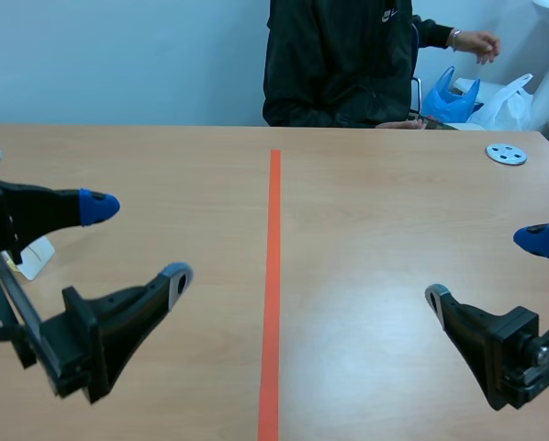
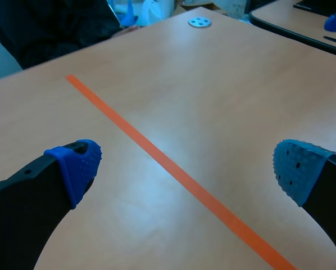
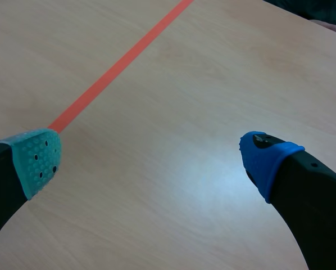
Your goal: Sort the leaf by its shape. The table is split by an orange tape line. A compound leaf with several leaflets goes to the left side, a simple leaf with one blade goes to the right side. Return to the home posture when a red brick is placed on the table.
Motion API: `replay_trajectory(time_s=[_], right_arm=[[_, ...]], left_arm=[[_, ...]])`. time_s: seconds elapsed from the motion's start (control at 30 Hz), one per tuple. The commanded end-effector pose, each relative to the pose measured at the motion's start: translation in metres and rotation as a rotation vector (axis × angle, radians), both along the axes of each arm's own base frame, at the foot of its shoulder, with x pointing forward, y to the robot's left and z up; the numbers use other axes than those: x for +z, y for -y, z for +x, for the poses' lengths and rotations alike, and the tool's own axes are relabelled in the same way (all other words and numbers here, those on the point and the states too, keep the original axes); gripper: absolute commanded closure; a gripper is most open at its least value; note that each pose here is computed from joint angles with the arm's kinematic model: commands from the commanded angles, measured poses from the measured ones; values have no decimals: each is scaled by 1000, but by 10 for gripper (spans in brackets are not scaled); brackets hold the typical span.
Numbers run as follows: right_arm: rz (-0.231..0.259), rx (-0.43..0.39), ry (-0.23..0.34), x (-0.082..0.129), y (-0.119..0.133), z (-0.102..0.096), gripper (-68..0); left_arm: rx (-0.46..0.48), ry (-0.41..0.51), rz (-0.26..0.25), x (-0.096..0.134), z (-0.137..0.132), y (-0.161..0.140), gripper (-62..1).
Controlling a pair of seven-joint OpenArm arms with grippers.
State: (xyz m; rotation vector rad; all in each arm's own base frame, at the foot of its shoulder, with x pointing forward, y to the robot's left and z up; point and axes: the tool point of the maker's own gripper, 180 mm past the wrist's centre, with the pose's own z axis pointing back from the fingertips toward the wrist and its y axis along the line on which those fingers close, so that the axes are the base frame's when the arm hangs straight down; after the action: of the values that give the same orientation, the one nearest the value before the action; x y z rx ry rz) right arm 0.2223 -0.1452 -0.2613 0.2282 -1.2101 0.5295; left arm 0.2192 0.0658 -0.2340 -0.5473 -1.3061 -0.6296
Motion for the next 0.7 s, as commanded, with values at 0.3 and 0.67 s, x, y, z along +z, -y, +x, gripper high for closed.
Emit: replay_trajectory(time_s=[0.3, 0.67], right_arm=[[12, -5, 35, 10, 1, 5, -679], [11, -5, 34, 9, 1, 5, -679]], left_arm=[[35, -60, -51, -7, -16, 3, -623], [52, -61, -70, -6, -15, 4, -623]])
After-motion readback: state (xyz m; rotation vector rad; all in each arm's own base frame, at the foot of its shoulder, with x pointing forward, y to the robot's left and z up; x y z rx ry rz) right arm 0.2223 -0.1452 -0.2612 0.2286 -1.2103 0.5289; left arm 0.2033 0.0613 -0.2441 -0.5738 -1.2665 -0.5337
